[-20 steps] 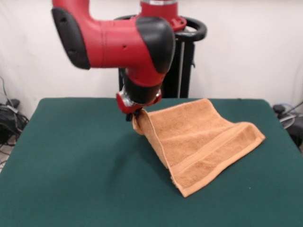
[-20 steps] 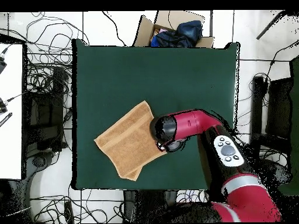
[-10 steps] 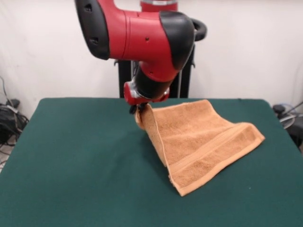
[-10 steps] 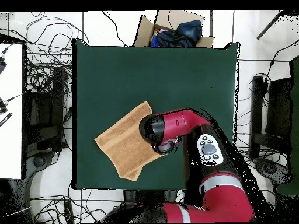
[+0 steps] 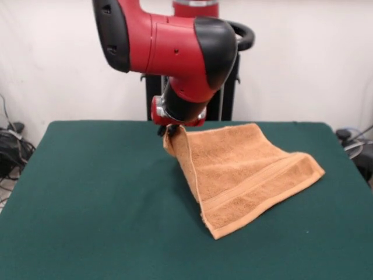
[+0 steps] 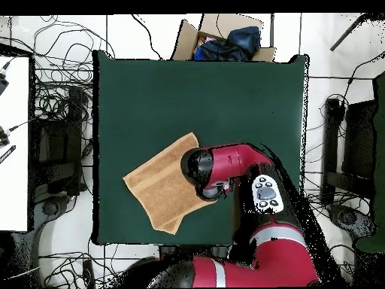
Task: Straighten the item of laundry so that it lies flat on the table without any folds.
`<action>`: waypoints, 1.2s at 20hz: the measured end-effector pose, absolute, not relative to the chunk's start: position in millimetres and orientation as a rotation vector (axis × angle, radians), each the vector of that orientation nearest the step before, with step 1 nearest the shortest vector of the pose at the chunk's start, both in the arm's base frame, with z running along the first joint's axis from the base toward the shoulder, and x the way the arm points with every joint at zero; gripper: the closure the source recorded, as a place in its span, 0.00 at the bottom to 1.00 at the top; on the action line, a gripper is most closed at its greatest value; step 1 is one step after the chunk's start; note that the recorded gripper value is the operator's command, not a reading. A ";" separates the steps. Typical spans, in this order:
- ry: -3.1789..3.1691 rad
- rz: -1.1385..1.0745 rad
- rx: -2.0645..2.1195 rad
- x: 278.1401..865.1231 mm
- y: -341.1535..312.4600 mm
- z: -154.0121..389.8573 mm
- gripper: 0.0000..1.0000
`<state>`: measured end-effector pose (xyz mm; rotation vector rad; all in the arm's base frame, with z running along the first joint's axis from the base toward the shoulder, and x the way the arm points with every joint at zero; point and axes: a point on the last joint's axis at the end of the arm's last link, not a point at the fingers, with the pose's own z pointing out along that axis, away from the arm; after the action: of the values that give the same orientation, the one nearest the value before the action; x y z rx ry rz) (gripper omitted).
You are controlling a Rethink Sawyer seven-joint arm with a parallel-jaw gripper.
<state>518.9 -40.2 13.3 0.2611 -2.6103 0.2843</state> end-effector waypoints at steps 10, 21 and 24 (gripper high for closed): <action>-2.548 0.351 -0.127 495.4 -41.8 38.3 1.00; -2.178 0.502 -0.744 423.6 -27.5 89.2 1.00; -2.125 0.514 -0.837 412.1 -29.1 92.7 1.00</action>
<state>412.1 -29.1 92.7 -0.8373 -2.1254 0.5138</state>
